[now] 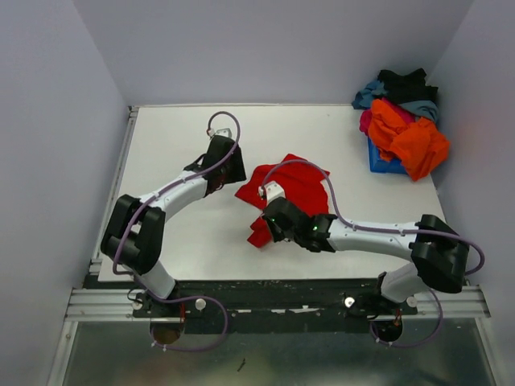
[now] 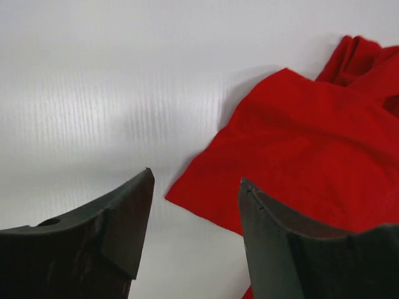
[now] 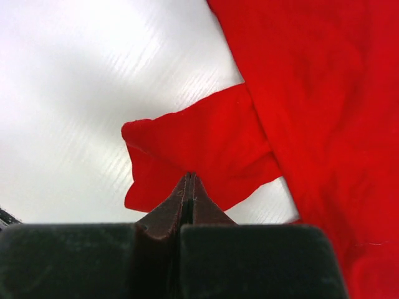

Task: Fold and stack the t-shirts
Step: Flatten out the tshirt

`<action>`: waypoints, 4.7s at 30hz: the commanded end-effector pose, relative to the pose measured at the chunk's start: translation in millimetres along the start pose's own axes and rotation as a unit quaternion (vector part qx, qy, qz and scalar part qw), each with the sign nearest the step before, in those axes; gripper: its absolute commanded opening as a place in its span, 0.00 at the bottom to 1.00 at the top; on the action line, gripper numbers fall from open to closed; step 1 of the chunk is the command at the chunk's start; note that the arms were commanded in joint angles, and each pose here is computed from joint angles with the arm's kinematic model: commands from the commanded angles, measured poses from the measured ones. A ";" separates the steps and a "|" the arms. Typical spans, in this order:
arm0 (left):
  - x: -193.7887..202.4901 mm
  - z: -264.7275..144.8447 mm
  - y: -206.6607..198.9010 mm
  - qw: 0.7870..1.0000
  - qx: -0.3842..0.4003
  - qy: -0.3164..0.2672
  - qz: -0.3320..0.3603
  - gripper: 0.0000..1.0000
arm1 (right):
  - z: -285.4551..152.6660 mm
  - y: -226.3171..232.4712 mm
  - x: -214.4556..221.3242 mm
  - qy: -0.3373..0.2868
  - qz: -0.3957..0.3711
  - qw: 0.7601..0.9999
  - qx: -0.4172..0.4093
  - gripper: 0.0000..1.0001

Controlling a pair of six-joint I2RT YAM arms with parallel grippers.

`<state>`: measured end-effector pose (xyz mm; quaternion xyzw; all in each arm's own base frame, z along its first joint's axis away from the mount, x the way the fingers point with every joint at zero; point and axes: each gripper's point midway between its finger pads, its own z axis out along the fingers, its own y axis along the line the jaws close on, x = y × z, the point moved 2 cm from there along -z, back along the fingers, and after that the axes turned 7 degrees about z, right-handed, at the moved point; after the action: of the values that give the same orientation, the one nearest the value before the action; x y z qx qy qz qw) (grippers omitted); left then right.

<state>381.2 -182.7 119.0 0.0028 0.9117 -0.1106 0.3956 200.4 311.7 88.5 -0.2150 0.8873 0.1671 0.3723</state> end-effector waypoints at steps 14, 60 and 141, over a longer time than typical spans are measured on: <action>77.9 44.3 7.1 0.992 -0.046 0.117 0.013 0.49 | -22.3 -8.5 11.7 0.002 0.022 1.000 -0.005 0.01; 60.1 -34.3 -108.4 0.971 0.195 -0.037 0.130 0.79 | -106.4 -104.3 -110.6 -0.099 0.165 0.981 0.028 0.01; -233.1 -289.6 41.1 0.946 -0.033 -0.321 -0.024 0.00 | -151.5 -91.9 -228.0 -0.169 0.149 0.959 -0.171 0.62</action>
<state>309.7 -50.0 505.0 -0.0832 0.7168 -0.0694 0.6888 305.0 192.8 401.1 -0.0734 0.7692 0.3902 0.5007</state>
